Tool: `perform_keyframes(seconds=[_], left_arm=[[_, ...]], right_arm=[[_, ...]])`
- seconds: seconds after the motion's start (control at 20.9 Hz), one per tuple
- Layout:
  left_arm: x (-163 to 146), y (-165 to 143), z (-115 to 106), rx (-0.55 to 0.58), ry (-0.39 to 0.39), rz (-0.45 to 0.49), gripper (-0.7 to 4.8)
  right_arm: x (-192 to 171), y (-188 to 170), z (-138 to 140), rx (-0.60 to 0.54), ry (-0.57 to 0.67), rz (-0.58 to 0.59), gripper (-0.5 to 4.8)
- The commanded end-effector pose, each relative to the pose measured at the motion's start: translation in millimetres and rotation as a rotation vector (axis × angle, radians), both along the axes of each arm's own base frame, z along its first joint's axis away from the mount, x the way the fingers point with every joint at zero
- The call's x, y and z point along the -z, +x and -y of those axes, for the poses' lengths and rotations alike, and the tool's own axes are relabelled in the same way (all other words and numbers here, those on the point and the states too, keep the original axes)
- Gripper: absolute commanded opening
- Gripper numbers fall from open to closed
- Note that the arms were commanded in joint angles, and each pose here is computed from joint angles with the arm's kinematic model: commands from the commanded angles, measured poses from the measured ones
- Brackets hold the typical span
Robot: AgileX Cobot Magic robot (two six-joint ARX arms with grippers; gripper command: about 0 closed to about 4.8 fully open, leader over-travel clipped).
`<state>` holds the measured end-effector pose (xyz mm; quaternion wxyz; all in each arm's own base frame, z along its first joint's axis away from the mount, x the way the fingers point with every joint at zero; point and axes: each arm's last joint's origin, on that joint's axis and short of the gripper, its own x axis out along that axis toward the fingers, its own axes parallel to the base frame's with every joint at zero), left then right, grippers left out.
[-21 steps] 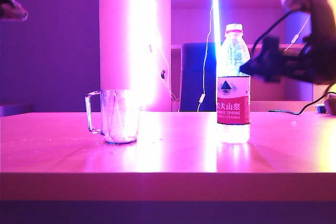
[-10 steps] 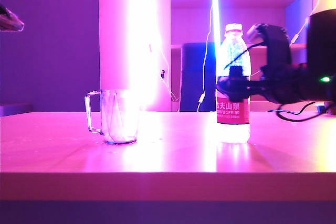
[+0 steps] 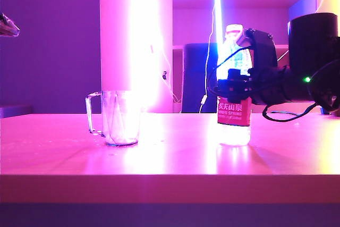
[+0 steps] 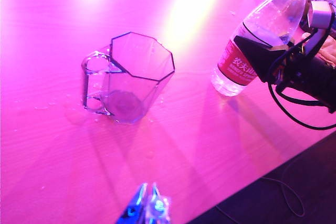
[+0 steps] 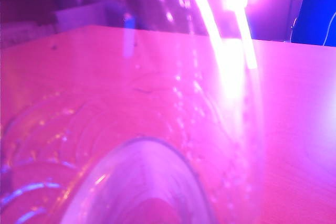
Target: Pick up the mineral water bottle on the table and pour water into the mug until it's half full.
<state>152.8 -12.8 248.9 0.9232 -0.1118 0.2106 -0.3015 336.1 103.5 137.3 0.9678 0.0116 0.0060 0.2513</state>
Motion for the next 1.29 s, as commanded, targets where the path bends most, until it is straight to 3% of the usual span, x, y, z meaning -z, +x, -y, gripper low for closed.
perform_keyframes(seconds=[0.05, 0.1, 0.24, 0.48, 0.67, 0.86, 1.15, 1.29], left_arm=[[-2.4, 0.5, -0.2, -0.006, 0.005, 0.020, -0.05], [-2.4, 0.6, -0.3, -0.007, 0.005, 0.020, -0.05], [-2.6, 0.6, -0.2, -0.006, 0.005, 0.022, -0.05], [-11.6, 4.6, -2.2, -0.079, 0.036, 0.130, -0.05], [-16.0, 5.8, -3.5, -0.124, 0.052, 0.178, -0.05], [-16.4, 5.9, -3.5, -0.125, 0.052, 0.183, -0.05], [-16.1, 6.6, -4.9, -0.176, 0.075, 0.184, -0.05], [-16.1, 6.5, -4.6, -0.151, 0.138, 0.226, -0.05]], right_arm=[[-28.1, -2.8, -0.6, -0.005, -0.099, 0.062, 1.66], [-37.8, -3.3, -2.3, -0.007, -0.160, 0.055, 1.66], [-83.0, 1.1, -23.2, 0.005, -0.532, -0.001, 1.81], [-128.2, 8.3, -68.7, 0.036, -0.855, 0.059, 1.81], [-128.2, 20.5, -95.6, 0.084, -1.057, 0.045, 1.81], [-111.4, 26.7, -126.4, 0.094, -1.376, 0.092, 1.81], [-104.7, 19.8, -138.9, 0.098, -1.575, 0.119, 1.80], [-107.6, 19.1, -140.3, 0.129, -1.650, 0.133, 1.80]])
